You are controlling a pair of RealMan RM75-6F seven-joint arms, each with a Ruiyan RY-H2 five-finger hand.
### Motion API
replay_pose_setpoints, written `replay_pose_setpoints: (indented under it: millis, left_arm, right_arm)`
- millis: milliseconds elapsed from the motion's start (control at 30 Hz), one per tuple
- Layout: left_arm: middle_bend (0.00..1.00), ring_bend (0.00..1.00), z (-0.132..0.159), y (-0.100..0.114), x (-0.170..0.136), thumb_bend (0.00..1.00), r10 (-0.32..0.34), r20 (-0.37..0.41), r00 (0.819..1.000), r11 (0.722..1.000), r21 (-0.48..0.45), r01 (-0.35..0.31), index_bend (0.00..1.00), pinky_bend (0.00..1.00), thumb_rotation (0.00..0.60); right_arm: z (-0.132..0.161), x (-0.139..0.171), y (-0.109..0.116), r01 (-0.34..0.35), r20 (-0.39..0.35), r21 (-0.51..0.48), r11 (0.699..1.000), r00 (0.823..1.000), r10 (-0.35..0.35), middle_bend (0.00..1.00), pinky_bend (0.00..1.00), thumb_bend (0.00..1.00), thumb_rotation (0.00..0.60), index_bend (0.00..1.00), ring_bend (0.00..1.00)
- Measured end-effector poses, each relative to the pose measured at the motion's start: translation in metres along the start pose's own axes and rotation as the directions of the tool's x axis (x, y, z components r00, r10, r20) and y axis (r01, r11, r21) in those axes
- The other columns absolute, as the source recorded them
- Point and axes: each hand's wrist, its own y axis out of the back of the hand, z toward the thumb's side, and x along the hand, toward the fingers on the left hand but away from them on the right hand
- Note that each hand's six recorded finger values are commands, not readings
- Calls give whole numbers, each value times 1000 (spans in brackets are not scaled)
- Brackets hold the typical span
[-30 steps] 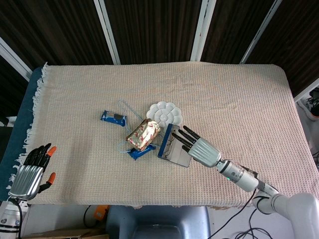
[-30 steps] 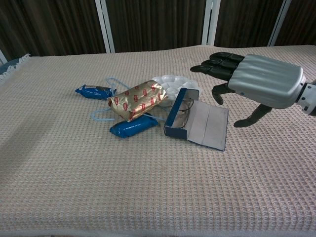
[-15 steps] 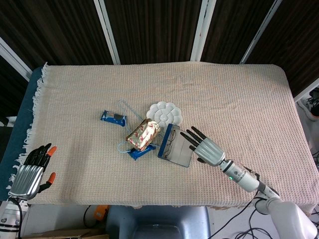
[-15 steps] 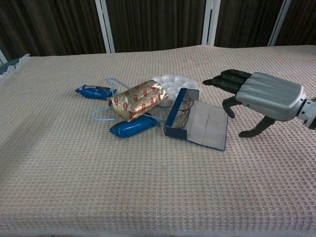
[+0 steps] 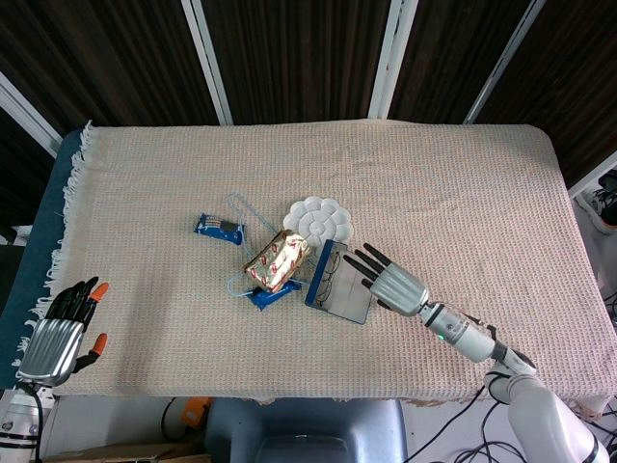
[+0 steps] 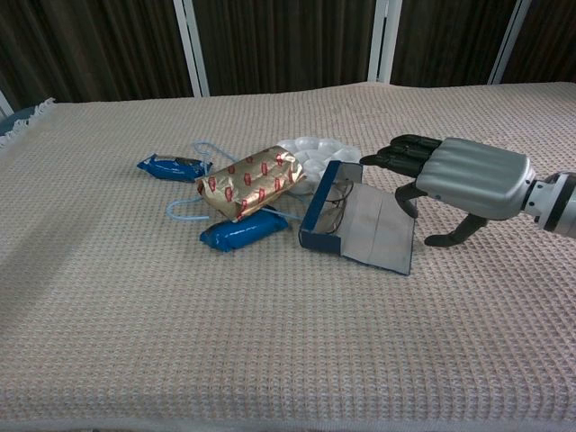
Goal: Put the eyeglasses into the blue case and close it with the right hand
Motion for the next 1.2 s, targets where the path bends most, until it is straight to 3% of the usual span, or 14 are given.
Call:
replay_pose_setpoints:
  millis: [400,1200]
  left_arm:
    - [0,0,2,0,-2,385,1,7,1000,1000,4,-1,0,123,600]
    - [0,0,4,-3,-1,384,-6,9,1000,1000,14,6,0,125,600]
  right_arm:
    - [6,-6,-3,-16,-48,123,992,999,22,86,0,363,600,638,0]
    - [5,-14,-4,-20,-30,130,991,999,24,86,0,363,600,620,0]
